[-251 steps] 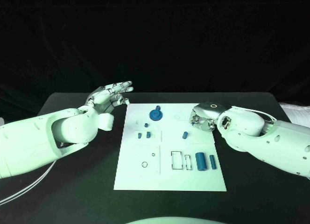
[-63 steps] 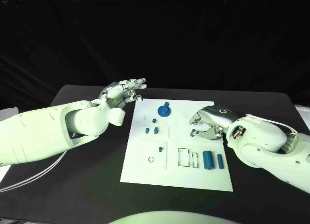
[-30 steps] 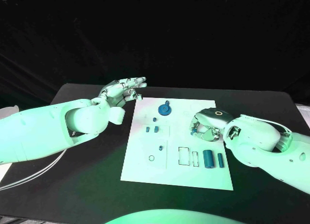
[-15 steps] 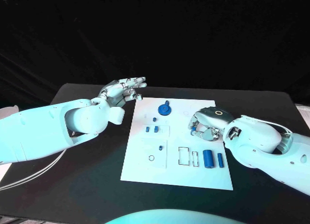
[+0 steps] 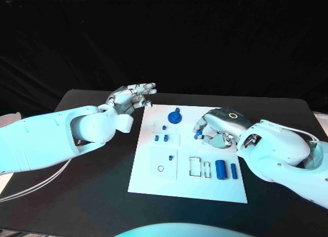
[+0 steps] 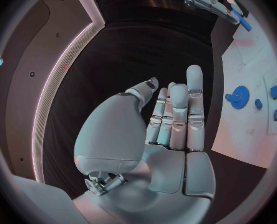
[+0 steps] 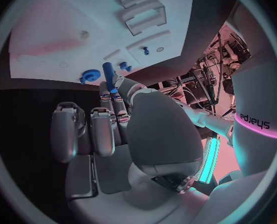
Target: Assemble the parts on the task board
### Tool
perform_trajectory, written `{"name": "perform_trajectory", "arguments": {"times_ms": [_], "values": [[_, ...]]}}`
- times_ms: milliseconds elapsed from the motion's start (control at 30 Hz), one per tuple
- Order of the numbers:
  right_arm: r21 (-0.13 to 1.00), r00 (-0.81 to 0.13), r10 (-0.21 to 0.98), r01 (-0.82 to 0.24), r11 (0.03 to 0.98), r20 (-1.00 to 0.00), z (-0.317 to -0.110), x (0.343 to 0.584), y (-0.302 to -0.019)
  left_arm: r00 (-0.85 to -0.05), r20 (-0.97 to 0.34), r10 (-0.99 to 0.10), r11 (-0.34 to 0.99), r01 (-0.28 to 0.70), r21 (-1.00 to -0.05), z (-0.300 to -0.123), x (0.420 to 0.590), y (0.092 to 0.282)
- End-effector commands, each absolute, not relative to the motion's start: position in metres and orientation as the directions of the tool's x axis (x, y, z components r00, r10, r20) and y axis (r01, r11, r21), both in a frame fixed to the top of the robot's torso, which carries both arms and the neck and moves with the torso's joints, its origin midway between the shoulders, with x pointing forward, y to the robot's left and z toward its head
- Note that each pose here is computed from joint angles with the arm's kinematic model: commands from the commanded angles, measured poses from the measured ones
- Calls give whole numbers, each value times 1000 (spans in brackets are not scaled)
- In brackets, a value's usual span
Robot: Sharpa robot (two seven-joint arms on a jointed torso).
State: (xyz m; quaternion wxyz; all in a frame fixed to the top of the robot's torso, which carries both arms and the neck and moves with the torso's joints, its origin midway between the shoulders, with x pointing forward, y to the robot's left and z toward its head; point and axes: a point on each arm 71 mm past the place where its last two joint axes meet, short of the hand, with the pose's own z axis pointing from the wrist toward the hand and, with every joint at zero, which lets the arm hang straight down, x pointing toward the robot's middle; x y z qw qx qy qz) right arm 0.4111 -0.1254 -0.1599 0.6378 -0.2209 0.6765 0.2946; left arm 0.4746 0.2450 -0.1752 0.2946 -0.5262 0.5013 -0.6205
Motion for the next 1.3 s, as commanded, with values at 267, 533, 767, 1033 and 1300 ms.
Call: {"name": "perform_trajectory", "arguments": {"times_ms": [267, 533, 767, 1033, 1300], "values": [[203, -150, 138, -776, 597, -979, -170, 378, -66, -296, 363, -884, -332, -151, -931, -173, 474, 239], [246, -212, 126, -797, 552, -969, -195, 368, -41, -295, 362, -884, -333, -146, -932, -173, 473, 237], [270, -253, 108, -793, 547, -961, -212, 367, -34, -295, 362, -884, -333, -146, -932, -172, 473, 237], [270, -272, 82, -785, 557, -959, -223, 369, -33, -297, 363, -883, -333, -148, -931, -173, 474, 237], [270, -290, 55, -781, 563, -955, -229, 370, -34, -298, 363, -883, -333, -149, -931, -173, 474, 237]]}}
